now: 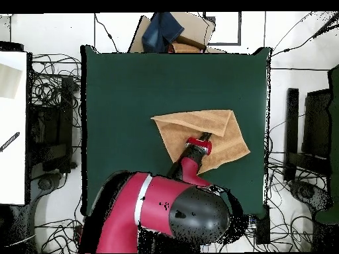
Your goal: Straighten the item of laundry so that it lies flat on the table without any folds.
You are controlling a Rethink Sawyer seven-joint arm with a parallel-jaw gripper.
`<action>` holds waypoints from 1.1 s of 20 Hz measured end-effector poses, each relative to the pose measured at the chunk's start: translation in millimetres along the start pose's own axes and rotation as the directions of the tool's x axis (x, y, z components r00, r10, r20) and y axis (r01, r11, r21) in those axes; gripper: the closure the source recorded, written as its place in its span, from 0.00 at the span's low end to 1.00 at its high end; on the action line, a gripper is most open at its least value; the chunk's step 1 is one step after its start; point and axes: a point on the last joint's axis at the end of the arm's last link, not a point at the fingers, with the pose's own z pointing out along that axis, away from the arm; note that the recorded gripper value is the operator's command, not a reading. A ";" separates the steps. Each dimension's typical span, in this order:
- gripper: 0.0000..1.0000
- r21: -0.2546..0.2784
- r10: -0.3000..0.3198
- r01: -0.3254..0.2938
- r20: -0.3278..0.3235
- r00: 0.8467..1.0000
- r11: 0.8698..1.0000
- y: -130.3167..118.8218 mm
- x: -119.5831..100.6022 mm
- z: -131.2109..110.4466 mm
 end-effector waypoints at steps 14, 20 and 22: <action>1.00 -0.018 0.023 -0.023 -0.017 1.000 1.000 -4.0 -5.3 3.8; 1.00 -0.045 0.032 -0.036 -0.089 0.996 0.998 -8.3 -14.4 4.4; 1.00 -0.053 0.036 -0.042 -0.112 0.993 0.998 -9.5 -17.3 4.3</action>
